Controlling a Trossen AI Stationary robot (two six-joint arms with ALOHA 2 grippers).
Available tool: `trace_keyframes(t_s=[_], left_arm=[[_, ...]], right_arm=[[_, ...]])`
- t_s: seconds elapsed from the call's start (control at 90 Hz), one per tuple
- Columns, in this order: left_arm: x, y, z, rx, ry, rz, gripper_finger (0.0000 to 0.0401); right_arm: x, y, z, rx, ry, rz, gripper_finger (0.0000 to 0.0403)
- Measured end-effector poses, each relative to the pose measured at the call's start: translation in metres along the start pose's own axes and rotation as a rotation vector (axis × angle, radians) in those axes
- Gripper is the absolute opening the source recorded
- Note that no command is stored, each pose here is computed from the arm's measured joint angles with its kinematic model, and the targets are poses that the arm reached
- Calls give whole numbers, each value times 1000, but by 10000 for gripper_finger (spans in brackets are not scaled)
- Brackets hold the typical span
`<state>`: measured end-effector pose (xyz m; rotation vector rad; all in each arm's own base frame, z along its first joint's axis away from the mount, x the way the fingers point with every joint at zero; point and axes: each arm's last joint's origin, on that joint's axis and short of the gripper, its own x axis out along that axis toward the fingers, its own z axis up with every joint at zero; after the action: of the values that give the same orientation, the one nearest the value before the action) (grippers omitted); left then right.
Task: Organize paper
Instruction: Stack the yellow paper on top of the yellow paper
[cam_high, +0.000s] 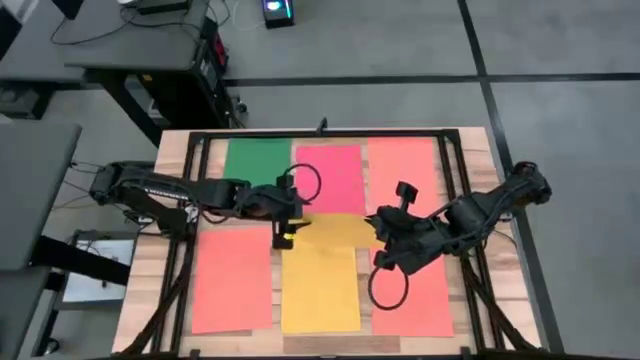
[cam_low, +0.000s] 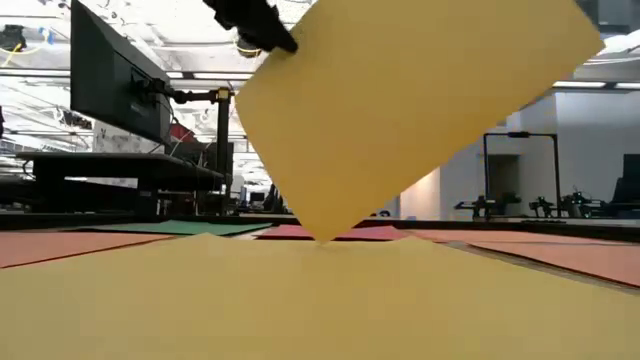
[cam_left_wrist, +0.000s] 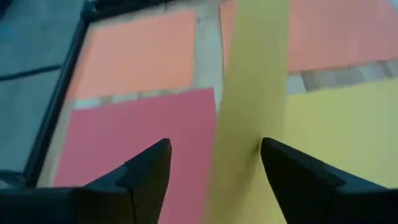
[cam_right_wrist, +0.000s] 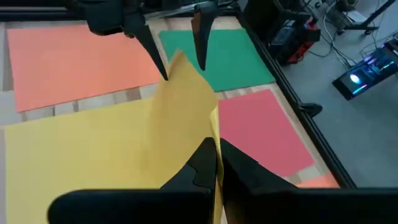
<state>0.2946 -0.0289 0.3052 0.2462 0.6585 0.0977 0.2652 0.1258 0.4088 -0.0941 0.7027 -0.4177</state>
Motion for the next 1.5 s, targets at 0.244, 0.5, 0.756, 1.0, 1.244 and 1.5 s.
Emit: trace_keyframes(t_s=[0.244,0.5,0.756,1.0,1.244,1.5], left_arm=[[0,0,0,25,2,0,120],[0,0,-1,59,9,12,2],[-11,0,5,87,1,89,0],[-31,-2,12,129,-61,113,0],[-42,-16,15,168,-96,77,0],[-52,-41,16,196,-127,3,0]], right_arm=[[0,2,1,3,9,39,0],[-1,5,2,-2,-7,68,4],[-16,19,-5,-80,-22,123,94],[-30,31,-14,-116,-34,174,215],[-36,34,-18,-143,-40,169,254],[-29,26,-19,-74,4,115,254]])
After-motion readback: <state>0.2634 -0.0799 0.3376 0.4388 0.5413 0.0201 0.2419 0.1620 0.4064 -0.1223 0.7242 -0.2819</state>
